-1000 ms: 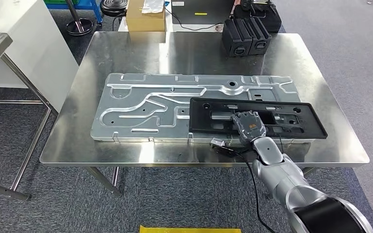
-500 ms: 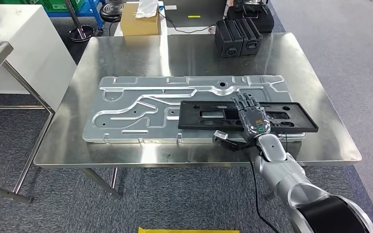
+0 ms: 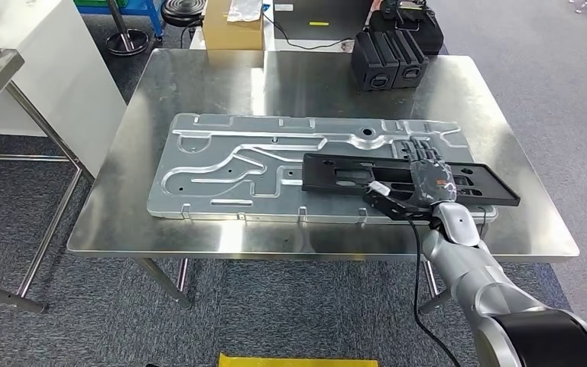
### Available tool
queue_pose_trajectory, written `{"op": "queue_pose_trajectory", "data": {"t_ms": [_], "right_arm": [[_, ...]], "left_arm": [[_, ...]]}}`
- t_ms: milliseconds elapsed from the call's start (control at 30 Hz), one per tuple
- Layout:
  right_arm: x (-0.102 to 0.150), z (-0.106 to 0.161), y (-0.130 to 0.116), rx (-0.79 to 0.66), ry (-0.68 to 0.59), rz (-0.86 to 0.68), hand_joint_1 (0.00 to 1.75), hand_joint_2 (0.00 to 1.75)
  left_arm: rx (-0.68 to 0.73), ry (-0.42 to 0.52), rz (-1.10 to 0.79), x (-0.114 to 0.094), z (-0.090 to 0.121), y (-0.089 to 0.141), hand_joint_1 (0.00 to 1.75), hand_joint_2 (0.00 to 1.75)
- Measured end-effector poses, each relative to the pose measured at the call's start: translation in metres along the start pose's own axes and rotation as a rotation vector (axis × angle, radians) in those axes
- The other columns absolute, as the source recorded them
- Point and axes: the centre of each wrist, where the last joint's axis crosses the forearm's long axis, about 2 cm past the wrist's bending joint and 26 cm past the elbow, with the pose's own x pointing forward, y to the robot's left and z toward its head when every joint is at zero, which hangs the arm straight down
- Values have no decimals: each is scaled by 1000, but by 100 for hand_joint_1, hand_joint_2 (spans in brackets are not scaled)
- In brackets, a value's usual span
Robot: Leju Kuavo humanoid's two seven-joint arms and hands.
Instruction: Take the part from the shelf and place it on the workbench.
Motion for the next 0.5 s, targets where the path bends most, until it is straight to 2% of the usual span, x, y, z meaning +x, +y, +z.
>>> {"op": "queue_pose_trajectory", "data": {"t_ms": [167, 500], "right_arm": [[-10, -1, -1, 73, 74, -128, 0, 175], [-25, -4, -9, 55, 159, -219, 0, 175]], "left_arm": [[12, -33, 10, 3, -1, 0, 0, 0], [28, -74, 42, 17, -5, 3, 0, 0]]}}
